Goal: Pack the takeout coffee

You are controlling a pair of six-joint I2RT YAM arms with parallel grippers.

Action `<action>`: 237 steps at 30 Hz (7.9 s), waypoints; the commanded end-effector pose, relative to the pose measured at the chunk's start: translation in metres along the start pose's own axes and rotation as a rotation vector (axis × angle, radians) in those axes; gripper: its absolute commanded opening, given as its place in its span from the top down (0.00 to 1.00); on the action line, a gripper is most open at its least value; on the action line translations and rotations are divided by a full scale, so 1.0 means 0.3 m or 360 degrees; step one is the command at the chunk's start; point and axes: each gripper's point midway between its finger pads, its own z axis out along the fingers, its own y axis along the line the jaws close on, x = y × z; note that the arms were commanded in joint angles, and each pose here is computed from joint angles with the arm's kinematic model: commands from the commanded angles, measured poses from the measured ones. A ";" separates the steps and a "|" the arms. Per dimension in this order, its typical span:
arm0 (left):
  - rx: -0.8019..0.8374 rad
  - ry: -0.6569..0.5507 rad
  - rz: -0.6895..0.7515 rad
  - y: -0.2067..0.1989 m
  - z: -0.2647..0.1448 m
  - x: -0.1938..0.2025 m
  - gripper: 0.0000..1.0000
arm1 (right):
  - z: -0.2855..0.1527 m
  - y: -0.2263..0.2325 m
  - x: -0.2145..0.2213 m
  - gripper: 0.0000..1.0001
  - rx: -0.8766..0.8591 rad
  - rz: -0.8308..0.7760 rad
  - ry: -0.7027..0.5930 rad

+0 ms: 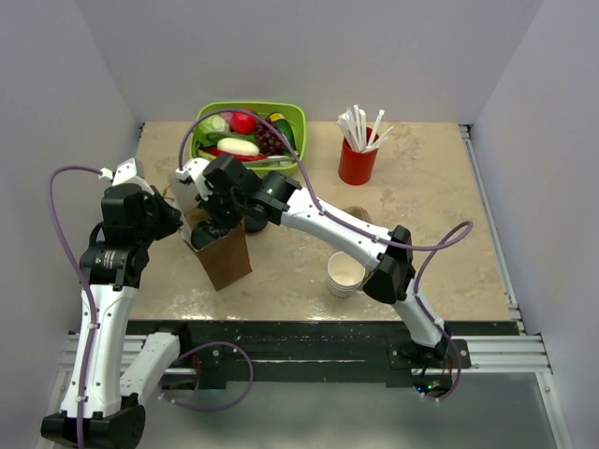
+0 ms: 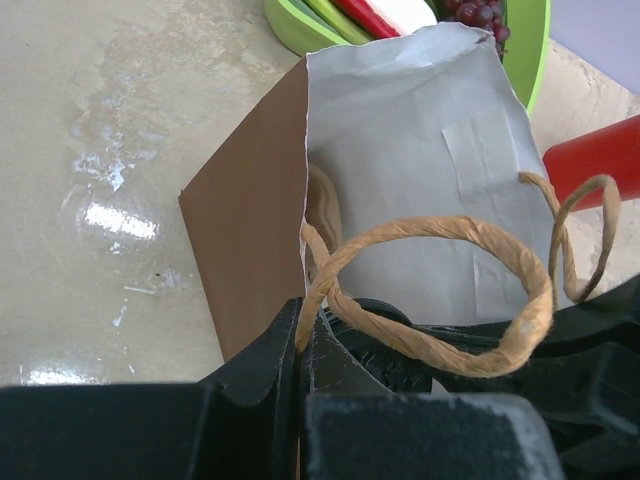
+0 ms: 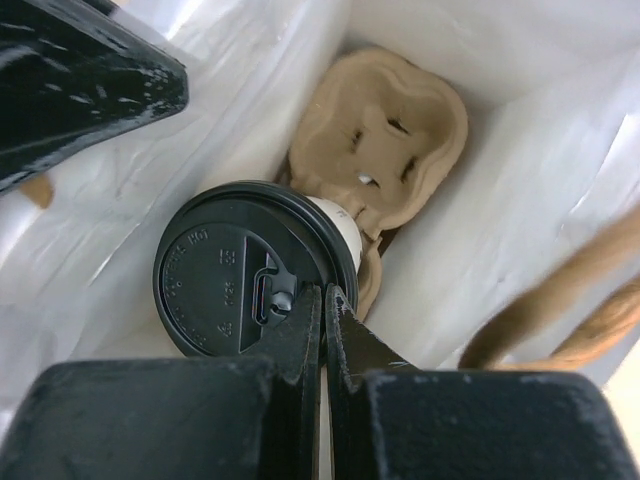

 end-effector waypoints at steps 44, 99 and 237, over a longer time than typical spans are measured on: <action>-0.0084 -0.0008 0.0020 0.029 0.006 -0.012 1.00 | -0.095 -0.044 -0.198 0.48 0.0149 -0.0001 -0.0358; -0.0117 -0.0050 -0.0001 0.028 -0.010 -0.051 0.83 | -0.903 -0.797 -0.118 0.02 0.1124 0.0689 -0.1090; -0.0362 -0.0480 -0.0083 0.099 -0.257 -0.265 0.00 | -0.615 -0.144 -0.508 0.22 0.0280 -0.0218 -0.0972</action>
